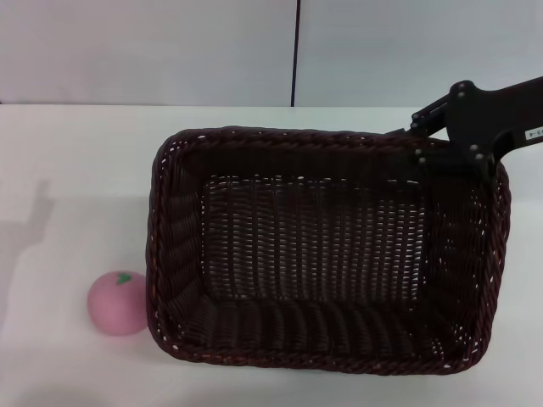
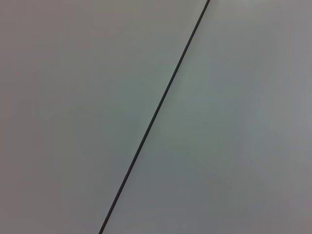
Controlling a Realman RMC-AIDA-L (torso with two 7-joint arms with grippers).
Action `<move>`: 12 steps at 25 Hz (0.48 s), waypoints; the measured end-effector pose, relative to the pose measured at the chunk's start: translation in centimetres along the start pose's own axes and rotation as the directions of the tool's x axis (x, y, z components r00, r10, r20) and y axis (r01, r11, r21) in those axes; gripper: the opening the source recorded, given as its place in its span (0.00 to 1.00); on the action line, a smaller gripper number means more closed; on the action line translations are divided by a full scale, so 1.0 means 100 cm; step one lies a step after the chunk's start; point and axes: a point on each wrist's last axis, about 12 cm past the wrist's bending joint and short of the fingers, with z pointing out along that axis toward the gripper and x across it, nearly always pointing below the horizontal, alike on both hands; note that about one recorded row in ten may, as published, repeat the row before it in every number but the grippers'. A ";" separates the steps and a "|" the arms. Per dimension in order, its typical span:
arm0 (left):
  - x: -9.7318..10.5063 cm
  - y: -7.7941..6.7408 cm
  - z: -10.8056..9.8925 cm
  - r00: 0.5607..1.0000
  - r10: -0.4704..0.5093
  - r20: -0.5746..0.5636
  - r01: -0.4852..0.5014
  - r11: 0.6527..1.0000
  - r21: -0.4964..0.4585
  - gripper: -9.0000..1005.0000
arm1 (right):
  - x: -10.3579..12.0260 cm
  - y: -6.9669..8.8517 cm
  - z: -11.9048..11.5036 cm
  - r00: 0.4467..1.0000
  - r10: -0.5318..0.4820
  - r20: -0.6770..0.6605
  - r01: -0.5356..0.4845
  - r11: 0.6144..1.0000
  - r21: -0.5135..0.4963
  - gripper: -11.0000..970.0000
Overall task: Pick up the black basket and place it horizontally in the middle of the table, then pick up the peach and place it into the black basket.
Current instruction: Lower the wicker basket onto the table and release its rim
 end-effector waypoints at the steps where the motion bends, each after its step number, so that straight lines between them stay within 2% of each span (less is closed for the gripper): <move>1: 0.000 0.000 0.001 1.000 0.000 0.000 0.000 1.000 0.001 0.80 | 0.000 0.000 0.000 1.000 0.000 0.000 0.000 1.000 0.000 0.25; 11: 0.002 -0.002 0.003 1.000 -0.004 -0.009 0.004 1.000 0.013 0.80 | 0.001 0.000 0.003 1.000 -0.011 0.010 0.011 1.000 0.013 0.26; 12: 0.002 -0.002 0.003 1.000 -0.005 -0.011 0.005 1.000 0.013 0.80 | 0.001 -0.001 0.003 1.000 -0.016 0.014 0.015 1.000 0.018 0.29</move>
